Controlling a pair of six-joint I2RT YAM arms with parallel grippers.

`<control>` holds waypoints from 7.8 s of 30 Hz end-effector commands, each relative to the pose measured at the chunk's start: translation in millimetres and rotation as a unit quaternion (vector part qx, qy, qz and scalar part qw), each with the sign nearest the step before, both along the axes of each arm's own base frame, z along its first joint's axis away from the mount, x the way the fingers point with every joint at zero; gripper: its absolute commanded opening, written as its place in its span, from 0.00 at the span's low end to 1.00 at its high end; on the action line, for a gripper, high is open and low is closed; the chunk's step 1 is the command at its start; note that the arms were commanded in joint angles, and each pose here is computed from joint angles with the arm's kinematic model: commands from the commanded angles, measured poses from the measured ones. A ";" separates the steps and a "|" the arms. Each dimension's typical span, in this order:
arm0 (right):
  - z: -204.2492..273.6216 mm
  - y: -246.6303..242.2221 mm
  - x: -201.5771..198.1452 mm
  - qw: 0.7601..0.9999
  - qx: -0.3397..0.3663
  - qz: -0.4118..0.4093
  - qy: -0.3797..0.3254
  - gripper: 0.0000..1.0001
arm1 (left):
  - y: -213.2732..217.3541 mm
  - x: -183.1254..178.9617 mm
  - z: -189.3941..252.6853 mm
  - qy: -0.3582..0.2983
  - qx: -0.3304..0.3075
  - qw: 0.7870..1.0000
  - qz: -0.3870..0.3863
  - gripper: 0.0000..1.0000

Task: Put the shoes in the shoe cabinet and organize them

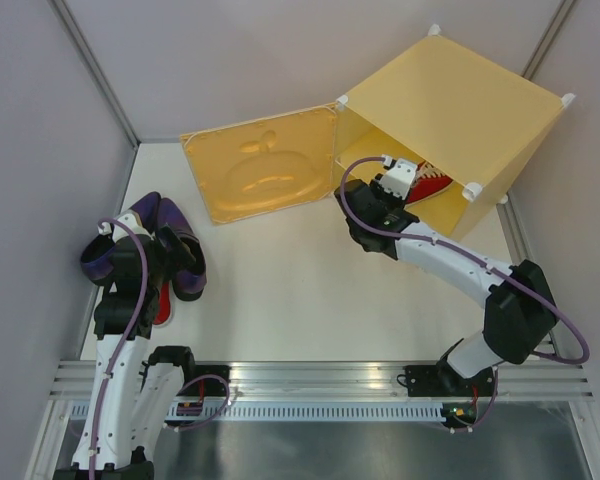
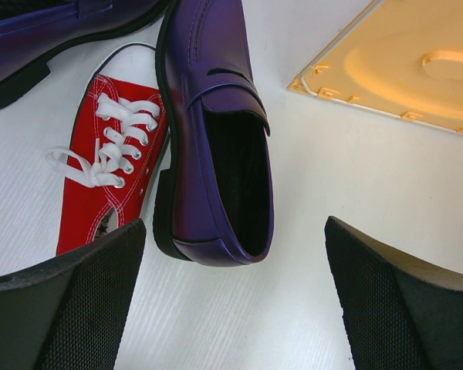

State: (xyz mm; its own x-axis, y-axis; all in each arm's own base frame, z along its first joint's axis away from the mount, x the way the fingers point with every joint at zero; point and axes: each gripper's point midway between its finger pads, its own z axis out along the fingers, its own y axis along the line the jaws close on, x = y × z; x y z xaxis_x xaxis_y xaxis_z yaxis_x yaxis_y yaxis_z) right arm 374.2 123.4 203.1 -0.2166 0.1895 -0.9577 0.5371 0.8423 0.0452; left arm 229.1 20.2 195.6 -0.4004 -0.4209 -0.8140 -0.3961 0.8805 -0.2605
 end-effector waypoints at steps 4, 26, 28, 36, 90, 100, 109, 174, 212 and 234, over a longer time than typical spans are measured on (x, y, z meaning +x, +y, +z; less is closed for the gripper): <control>25.7 -36.4 6.8 0.998 0.018 -0.044 -0.042 0.30 | -3.5 1.9 4.1 -0.011 -0.014 1.000 -0.002 1.00; 35.5 -63.6 3.8 0.997 -0.063 0.039 0.013 0.01 | -2.3 2.2 3.2 -0.009 -0.012 1.000 0.001 1.00; 38.6 -63.4 3.4 0.997 -0.067 0.047 0.013 0.01 | -2.1 2.5 3.2 -0.009 -0.012 1.000 0.002 1.00; 41.5 -61.9 0.9 0.992 -0.093 0.083 0.033 0.01 | -2.6 2.6 1.2 -0.005 -0.013 1.000 0.001 1.00; 46.7 -52.4 -38.6 0.974 0.032 0.214 0.072 0.82 | -6.3 9.9 -11.2 0.026 -0.026 0.999 0.001 1.00; 38.6 -3.3 -76.0 0.921 0.100 0.369 0.075 0.85 | 19.0 16.5 -18.9 0.067 -0.014 0.995 0.072 1.00; 12.9 28.0 -93.3 0.878 0.138 0.453 0.078 0.85 | 77.0 3.9 -51.8 0.126 -0.043 0.970 0.203 0.99; 19.5 45.4 -110.1 0.856 0.131 0.495 0.070 0.84 | 33.9 11.1 140.9 -0.135 -0.123 0.981 0.067 0.02; 59.6 37.3 -118.6 0.865 0.147 0.480 0.028 0.84 | -210.7 7.2 218.8 -0.117 -0.306 0.868 -0.374 0.02; 55.5 -2.2 -124.3 0.907 0.113 0.406 0.025 0.83 | -239.6 63.9 84.7 -0.068 -0.198 0.958 -0.198 0.02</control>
State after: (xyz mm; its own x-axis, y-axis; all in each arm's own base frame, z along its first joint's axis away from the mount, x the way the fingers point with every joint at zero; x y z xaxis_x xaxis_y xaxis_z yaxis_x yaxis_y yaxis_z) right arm 250.7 124.3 257.8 -0.4246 0.1385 -0.8947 -0.2564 0.9294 0.2655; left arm 271.4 -228.6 257.3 -0.6129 -0.4355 -0.6593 0.0636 0.8045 -0.5906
